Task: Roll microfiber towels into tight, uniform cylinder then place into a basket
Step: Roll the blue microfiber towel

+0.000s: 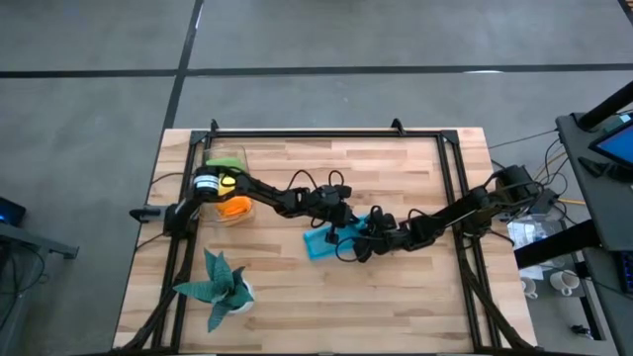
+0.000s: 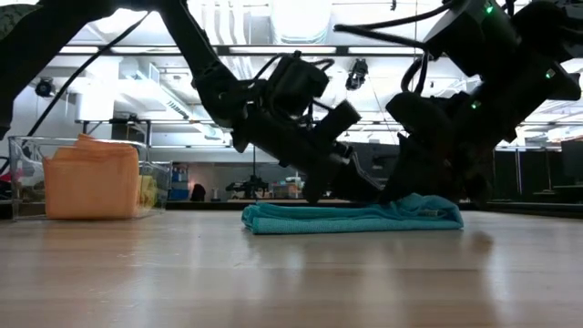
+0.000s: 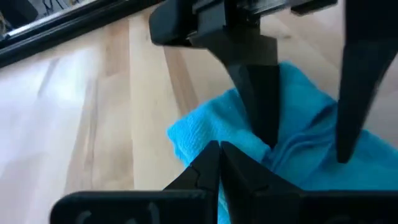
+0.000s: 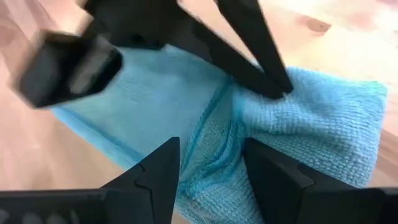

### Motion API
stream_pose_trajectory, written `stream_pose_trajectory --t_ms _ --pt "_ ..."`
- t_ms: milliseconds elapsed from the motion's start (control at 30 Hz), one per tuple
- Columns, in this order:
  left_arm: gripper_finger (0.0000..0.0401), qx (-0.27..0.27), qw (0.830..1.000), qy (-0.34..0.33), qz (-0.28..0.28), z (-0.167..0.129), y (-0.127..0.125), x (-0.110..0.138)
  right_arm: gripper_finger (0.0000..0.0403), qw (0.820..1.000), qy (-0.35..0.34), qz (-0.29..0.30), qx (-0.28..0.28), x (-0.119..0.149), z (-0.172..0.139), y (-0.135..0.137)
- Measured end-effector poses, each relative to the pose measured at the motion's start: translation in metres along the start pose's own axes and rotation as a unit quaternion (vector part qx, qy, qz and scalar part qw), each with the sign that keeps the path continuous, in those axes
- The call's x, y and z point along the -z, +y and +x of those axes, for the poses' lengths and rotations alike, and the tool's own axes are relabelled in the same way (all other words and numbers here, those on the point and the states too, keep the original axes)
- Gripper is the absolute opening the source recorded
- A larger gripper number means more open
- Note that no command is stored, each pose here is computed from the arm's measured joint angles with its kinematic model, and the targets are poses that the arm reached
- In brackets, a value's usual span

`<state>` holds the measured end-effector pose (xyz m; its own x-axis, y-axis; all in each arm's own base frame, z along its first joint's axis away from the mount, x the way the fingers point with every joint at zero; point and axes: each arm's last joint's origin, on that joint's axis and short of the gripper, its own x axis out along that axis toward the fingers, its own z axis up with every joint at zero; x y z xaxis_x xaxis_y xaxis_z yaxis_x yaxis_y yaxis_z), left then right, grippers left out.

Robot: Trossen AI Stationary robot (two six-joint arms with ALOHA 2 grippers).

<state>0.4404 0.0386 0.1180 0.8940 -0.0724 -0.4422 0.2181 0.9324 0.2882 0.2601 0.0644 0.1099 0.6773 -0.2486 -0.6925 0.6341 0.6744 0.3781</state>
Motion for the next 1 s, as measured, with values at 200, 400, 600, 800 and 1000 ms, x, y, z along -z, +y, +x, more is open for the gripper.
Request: stream_pose_trajectory --t_ms 200,400,600,800,1000 --pt "0.0000 -0.003 1.000 0.013 -0.005 0.003 0.002 0.010 0.0173 1.000 -0.005 -0.006 -0.008 -0.008 -0.012 0.002" --pt "0.0000 -0.004 1.000 0.018 -0.006 0.005 0.002 0.015 0.0173 1.000 0.000 -0.026 0.000 -0.020 -0.038 -0.002" --pt "0.0000 -0.004 1.000 0.019 -0.007 0.004 0.002 0.016 0.0173 0.998 -0.022 -0.055 0.023 -0.018 -0.061 -0.007" --pt "0.0000 -0.004 1.000 0.018 -0.007 0.004 0.002 0.016 0.0173 0.994 -0.076 -0.057 0.045 0.004 -0.063 -0.009" --pt "0.0000 -0.006 1.000 0.015 -0.007 0.004 0.002 0.015 0.0127 0.990 -0.117 -0.060 0.043 0.021 -0.036 -0.009"
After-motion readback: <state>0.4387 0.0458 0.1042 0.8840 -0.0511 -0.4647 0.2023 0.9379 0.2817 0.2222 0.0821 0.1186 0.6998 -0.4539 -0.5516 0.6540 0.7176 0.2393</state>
